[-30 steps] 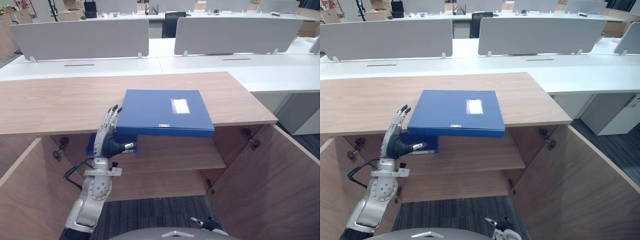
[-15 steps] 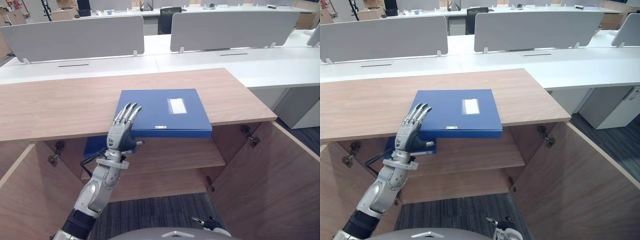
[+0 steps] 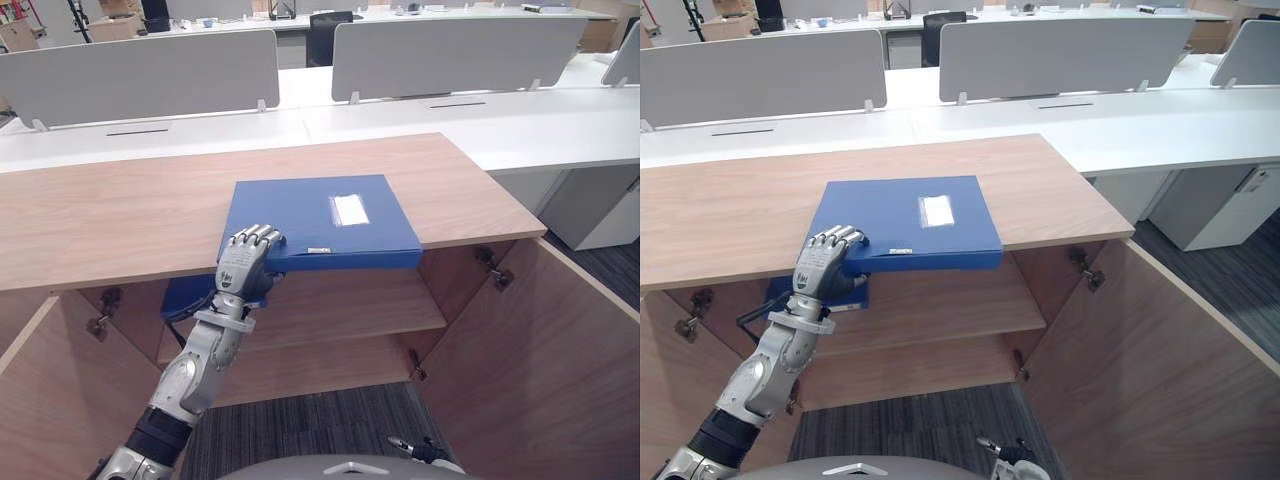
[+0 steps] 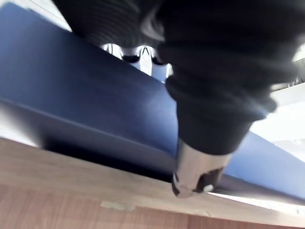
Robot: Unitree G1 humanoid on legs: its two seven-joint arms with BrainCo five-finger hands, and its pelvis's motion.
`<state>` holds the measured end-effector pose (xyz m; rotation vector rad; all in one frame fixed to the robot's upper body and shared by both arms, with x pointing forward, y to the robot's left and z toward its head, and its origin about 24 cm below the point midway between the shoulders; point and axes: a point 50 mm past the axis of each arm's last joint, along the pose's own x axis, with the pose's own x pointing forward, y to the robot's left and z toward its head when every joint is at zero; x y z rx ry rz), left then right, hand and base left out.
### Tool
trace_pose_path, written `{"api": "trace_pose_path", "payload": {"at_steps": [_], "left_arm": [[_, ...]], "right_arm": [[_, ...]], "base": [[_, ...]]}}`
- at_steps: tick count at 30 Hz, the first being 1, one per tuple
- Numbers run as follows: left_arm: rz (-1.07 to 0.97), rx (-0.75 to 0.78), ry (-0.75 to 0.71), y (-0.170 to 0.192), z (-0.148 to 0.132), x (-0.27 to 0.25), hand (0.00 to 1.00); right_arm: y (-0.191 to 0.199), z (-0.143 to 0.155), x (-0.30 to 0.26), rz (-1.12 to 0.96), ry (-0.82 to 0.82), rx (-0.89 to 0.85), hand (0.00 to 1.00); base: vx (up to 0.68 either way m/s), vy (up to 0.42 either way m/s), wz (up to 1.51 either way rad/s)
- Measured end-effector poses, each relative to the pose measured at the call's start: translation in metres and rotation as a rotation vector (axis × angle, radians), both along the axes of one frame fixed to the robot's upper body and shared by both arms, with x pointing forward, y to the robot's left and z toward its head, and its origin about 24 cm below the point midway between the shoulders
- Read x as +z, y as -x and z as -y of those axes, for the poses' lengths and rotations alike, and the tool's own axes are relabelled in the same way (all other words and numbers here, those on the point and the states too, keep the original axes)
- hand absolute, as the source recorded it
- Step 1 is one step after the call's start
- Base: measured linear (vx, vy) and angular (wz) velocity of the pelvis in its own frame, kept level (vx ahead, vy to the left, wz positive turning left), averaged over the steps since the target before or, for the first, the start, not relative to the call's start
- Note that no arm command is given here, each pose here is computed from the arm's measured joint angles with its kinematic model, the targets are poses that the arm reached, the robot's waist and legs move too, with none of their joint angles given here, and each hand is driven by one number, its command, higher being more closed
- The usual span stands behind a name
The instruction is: Walk over to the cabinet, pick up the folder, carry it to the office cabinet, place the folder inside the office cabinet, then close the office cabinet door
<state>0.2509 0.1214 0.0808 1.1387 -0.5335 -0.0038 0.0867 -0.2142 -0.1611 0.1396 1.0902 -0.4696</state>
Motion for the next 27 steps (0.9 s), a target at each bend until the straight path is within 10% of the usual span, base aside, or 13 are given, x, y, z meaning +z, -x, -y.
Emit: {"api": "trace_pose_path", "payload": {"at_steps": [8, 27], "left_arm": [[0.025, -0.023, 0.040, 0.003, 0.001, 0.007, 1.00], [0.096, -0.406, 0.881, 0.058, 0.033, 0.074, 1.00]], "right_arm": [[0.001, 0.001, 0.000, -0.003, 0.004, 0.002, 0.00], [-0.072, -0.028, 0.042, 0.364, 0.073, 0.203, 0.00]], "base": [[0.00, 0.000, 0.00], [-0.03, 0.003, -0.10]]}}
